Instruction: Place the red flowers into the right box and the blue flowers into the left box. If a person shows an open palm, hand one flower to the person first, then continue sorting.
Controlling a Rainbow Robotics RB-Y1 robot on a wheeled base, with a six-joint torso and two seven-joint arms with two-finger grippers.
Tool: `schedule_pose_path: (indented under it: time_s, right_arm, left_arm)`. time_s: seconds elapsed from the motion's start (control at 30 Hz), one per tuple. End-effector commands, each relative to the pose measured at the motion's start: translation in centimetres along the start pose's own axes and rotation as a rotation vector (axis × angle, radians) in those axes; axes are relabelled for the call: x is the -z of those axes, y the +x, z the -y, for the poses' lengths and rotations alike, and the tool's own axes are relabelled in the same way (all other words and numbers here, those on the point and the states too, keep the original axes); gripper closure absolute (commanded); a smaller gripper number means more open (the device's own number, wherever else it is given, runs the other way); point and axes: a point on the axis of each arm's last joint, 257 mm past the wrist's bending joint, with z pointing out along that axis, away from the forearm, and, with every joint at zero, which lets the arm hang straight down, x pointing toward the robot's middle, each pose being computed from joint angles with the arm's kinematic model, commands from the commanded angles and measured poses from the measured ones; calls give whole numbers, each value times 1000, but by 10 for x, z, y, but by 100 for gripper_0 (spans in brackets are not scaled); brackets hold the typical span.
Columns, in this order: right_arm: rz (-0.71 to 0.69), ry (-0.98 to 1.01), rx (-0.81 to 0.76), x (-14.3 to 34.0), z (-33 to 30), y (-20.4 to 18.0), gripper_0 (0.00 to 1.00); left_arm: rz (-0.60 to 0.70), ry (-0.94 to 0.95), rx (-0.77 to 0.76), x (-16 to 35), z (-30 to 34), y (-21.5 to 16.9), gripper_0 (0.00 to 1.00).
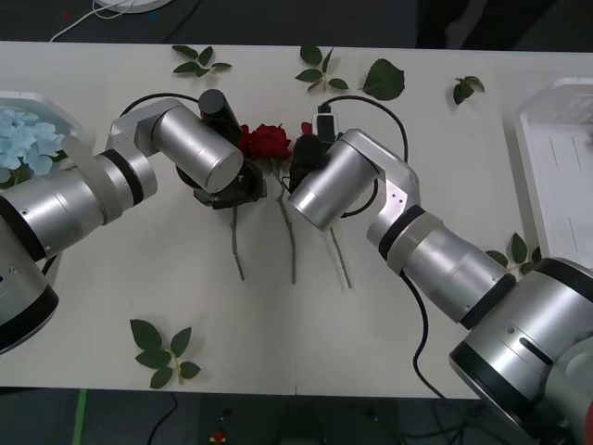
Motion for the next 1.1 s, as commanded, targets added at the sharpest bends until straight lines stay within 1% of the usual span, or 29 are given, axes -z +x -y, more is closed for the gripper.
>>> schedule_pose_path:
  time_s: [0.03, 0.07, 0.1, 0.13, 0.17, 0.2, 0.23, 0.37, 0.4, 0.6, 0.8, 0.9, 0.97, 1.07, 1.1]
  right_arm:
    - [41, -29, 43, 35, 23, -30, 100]
    - [38, -21, 53, 40, 34, -31, 100]
    - [38, -14, 60, 46, 43, -34, 100]
    - [44, -1, 69, 54, 57, -39, 100]
    - [49, 13, 82, 60, 70, -43, 100]
    - [50, 23, 86, 64, 79, -45, 100]
    - [54, 39, 91, 74, 99, -52, 100]
    - [60, 98, 119, 96, 155, -68, 100]
    - [62, 136, 125, 108, 191, -78, 100]
    - [90, 256, 127, 131, 280, -103, 100]
    - [93, 381, 135, 158, 367, -113, 100]
    - [104, 404, 120, 168, 390, -119, 100]
    - [142, 380, 90, 172, 393, -127, 100]
    - [262, 293, 47, 174, 388, -149, 100]
    - [339, 240, 43, 173, 378, -160, 100]
  left_arm:
    - [26, 0, 5, 5, 16, -10, 1]
    - [27, -2, 7, 5, 15, -10, 2]
    - [28, -3, 6, 5, 15, -11, 7]
    - [30, -4, 4, 5, 14, -11, 28]
    - [29, -5, 3, 5, 14, -11, 57]
    - [30, -4, 4, 5, 14, -11, 83]
    - [31, -7, 3, 5, 13, -11, 100]
    - [30, -8, 1, 5, 13, -11, 100]
    - [29, -5, 1, 5, 15, -11, 100]
    - [29, -4, 1, 5, 16, -10, 100]
    - [30, -7, -1, 5, 15, -10, 100]
    - [33, -6, -2, 5, 15, -11, 100]
    - [33, -7, -3, 5, 15, -11, 100]
    - [36, -10, -6, 5, 14, -12, 100]
    - [40, -16, -7, 5, 12, -13, 100]
